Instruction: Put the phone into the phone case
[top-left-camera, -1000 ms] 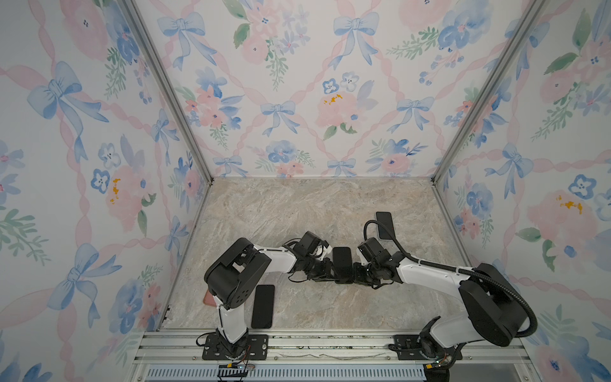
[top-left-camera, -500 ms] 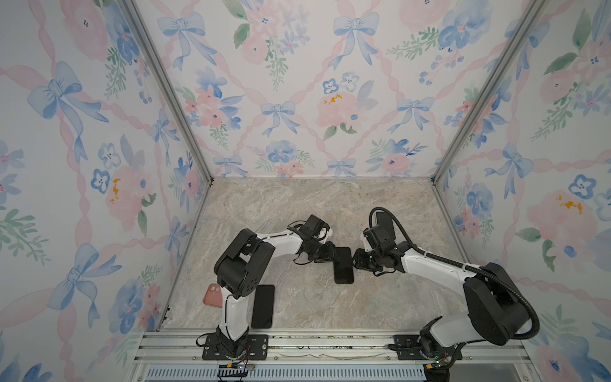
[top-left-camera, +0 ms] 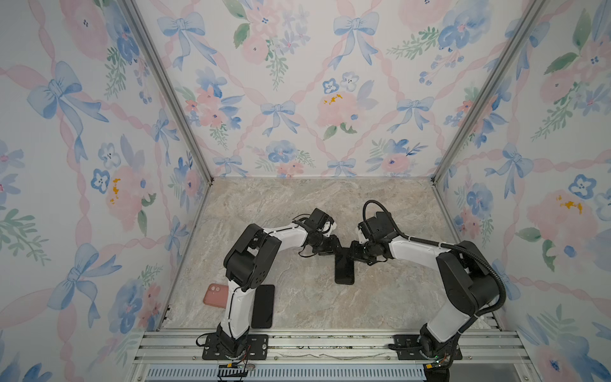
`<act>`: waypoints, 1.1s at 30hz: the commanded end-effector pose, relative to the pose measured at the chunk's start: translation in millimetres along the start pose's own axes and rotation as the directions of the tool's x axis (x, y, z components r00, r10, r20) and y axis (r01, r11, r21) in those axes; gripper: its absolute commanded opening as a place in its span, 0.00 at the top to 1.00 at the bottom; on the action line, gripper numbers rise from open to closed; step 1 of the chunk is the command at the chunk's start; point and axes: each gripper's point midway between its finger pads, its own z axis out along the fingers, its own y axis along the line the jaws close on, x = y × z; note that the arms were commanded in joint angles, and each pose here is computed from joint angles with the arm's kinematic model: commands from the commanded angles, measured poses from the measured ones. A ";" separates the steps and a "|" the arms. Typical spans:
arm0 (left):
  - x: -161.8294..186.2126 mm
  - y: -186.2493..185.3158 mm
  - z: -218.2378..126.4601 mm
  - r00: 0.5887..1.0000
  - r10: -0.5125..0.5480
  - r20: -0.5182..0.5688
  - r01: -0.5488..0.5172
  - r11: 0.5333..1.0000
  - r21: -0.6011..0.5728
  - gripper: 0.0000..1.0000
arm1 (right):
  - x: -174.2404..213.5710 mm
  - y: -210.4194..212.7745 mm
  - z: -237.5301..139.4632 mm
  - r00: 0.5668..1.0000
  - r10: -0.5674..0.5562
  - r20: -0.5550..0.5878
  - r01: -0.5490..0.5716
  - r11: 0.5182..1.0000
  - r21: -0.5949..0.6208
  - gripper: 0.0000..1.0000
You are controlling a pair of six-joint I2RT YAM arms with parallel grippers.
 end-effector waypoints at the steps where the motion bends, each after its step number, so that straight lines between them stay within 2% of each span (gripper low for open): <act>1: 20.9 6.4 11.2 0.997 -0.018 -0.072 0.017 1.000 -0.023 0.57 | -3.3 2.1 5.8 1.000 0.000 -0.008 0.000 1.000 -0.015 0.68; 8: 20.8 -10.7 14.0 0.997 0.002 -0.075 -0.002 1.000 0.000 0.65 | -6.5 12.3 10.4 1.000 -0.012 -0.014 0.012 0.999 -0.030 0.82; 12: 20.9 -19.4 14.2 0.997 0.014 -0.074 -0.013 1.000 0.011 0.71 | -9.3 15.1 9.7 1.000 -0.019 -0.010 0.018 0.999 -0.029 0.83; 16: 21.0 -22.8 8.8 0.998 0.021 -0.062 -0.020 1.000 0.009 0.71 | -11.1 14.8 6.2 1.000 -0.022 -0.005 0.022 1.000 -0.015 0.82; 18: 20.7 -20.1 2.6 0.999 0.017 -0.050 -0.017 1.000 0.001 0.71 | -11.0 14.2 0.4 1.000 -0.027 0.000 0.027 1.000 0.001 0.77; 24: 18.0 -6.5 -25.0 1.000 0.000 0.004 0.000 1.000 -0.026 0.66 | -1.6 11.6 -20.0 0.998 -0.055 0.021 0.052 0.992 0.112 0.38; 28: 18.3 3.7 -43.8 0.999 -0.005 0.040 0.007 0.999 -0.046 0.56 | 13.6 17.3 -20.7 0.999 -0.045 0.022 0.041 0.987 0.156 0.26; 33: 22.3 17.9 -63.9 0.997 -0.018 0.079 0.023 0.997 -0.072 0.39 | 27.8 23.3 -19.1 0.999 -0.042 0.017 0.038 0.976 0.214 0.22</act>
